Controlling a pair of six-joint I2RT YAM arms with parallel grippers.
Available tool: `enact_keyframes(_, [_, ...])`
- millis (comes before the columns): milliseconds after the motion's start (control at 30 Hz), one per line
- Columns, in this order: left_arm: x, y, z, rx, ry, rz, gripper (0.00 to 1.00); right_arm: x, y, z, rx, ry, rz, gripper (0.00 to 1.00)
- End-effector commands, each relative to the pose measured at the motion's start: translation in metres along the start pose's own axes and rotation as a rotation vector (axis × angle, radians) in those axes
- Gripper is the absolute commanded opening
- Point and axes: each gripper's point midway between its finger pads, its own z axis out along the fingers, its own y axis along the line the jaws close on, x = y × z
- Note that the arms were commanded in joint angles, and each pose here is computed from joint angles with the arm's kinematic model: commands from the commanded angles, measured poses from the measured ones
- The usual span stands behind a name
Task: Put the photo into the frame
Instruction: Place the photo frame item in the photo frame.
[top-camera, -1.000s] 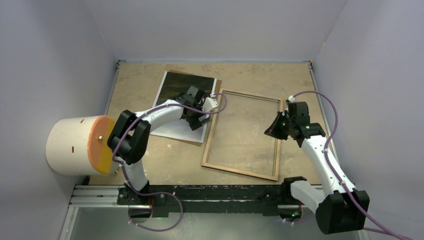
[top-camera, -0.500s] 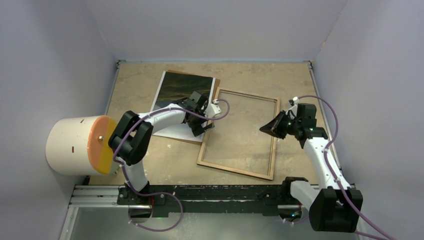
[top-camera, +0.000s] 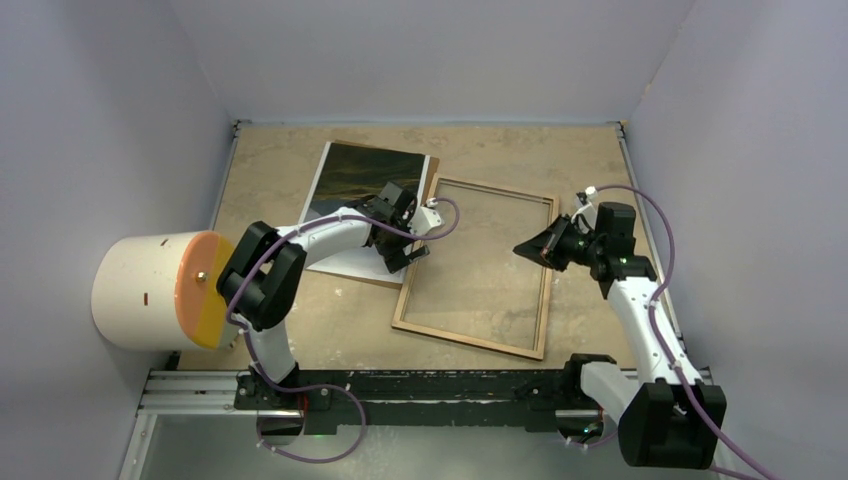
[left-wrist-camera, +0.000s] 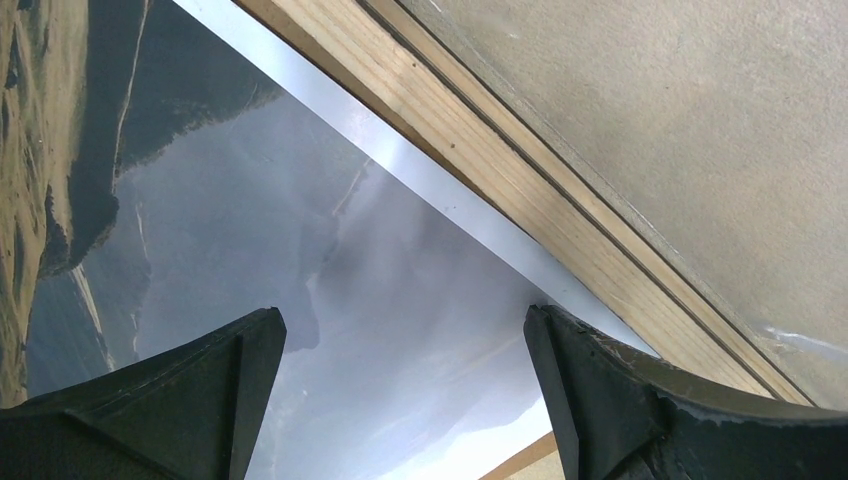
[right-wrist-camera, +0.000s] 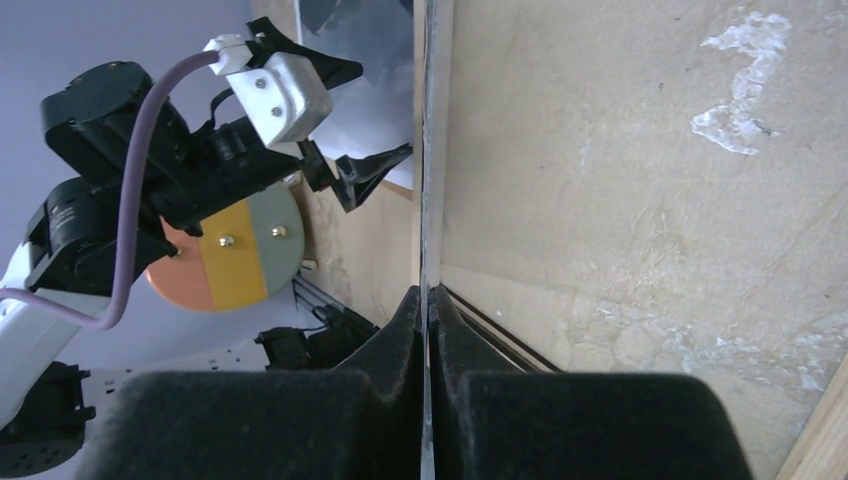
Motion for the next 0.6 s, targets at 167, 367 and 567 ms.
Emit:
enact_keyframes(167, [-0.024, -0.013, -0.009, 0.092, -0.085, -0.044, 1.0, -0.01, 0.041, -0.01, -0.116, -0.035, -0.046, 0.0])
enact_keyframes(367, [-0.019, -0.013, -0.004, 0.099, -0.066, -0.054, 1.0, -0.007, 0.046, -0.01, -0.136, -0.034, -0.034, 0.0])
enact_keyframes(567, [-0.011, -0.004, -0.005, 0.087, -0.064, -0.075, 1.0, -0.006, 0.053, -0.011, -0.157, -0.036, -0.011, 0.0])
